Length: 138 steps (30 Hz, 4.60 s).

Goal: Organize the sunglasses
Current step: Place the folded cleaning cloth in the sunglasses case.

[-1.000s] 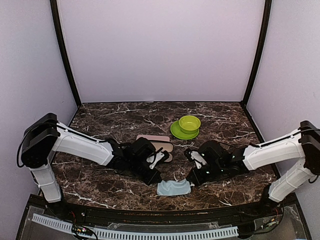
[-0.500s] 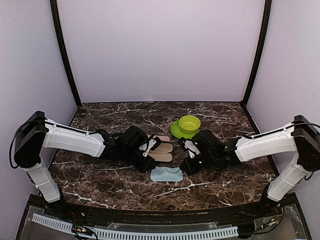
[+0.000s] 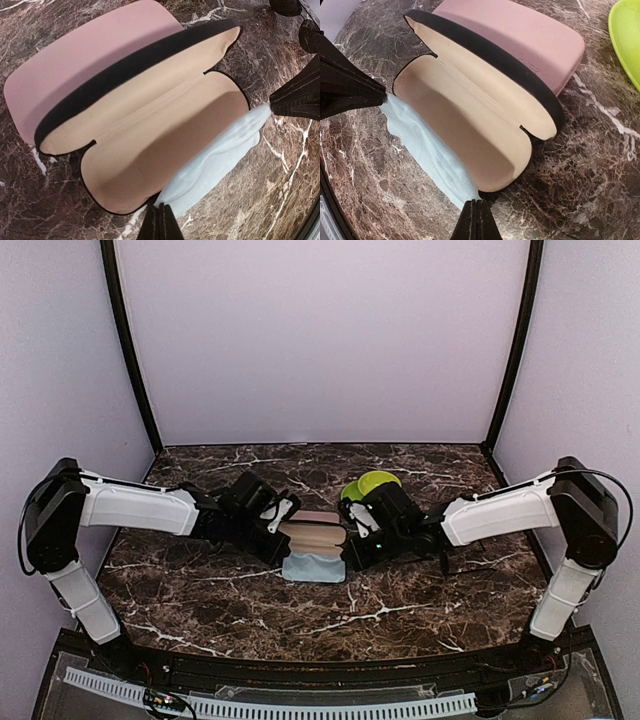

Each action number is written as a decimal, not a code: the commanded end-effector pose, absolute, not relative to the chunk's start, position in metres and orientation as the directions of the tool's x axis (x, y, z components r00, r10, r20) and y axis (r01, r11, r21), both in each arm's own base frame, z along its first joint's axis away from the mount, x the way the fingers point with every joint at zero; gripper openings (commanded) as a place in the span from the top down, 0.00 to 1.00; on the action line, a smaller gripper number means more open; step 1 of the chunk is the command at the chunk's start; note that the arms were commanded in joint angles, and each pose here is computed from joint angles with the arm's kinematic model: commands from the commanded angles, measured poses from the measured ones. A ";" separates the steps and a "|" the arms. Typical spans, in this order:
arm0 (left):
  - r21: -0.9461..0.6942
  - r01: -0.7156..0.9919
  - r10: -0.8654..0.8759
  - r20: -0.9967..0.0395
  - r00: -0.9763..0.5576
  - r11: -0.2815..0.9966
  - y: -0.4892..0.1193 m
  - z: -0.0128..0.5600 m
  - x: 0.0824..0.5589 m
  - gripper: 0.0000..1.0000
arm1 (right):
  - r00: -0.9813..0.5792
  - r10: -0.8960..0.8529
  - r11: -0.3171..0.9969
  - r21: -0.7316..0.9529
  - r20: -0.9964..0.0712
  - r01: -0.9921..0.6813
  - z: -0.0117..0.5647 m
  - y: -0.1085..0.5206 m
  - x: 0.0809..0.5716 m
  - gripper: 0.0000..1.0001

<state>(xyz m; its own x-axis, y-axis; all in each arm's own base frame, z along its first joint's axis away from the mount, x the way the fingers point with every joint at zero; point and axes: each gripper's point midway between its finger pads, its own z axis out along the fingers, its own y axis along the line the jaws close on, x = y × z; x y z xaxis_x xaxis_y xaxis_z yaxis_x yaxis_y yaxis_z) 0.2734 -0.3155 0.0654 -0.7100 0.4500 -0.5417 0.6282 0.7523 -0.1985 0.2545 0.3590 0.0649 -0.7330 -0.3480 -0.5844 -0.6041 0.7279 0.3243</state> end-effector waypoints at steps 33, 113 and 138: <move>-0.142 0.614 0.420 -0.609 -0.673 0.777 -0.301 0.099 0.327 1.00 | -0.696 -0.302 0.720 0.322 -0.652 -0.615 0.090 0.378 0.302 1.00; -0.201 0.507 0.351 -0.514 -0.783 0.838 -0.284 0.043 0.297 0.70 | -0.815 -0.265 0.772 0.392 -0.516 -0.500 0.034 0.361 0.286 0.80; -0.177 0.535 0.382 -0.523 -0.762 0.826 -0.305 0.042 0.262 0.64 | -0.796 -0.262 0.789 0.355 -0.546 -0.503 0.044 0.348 0.270 0.86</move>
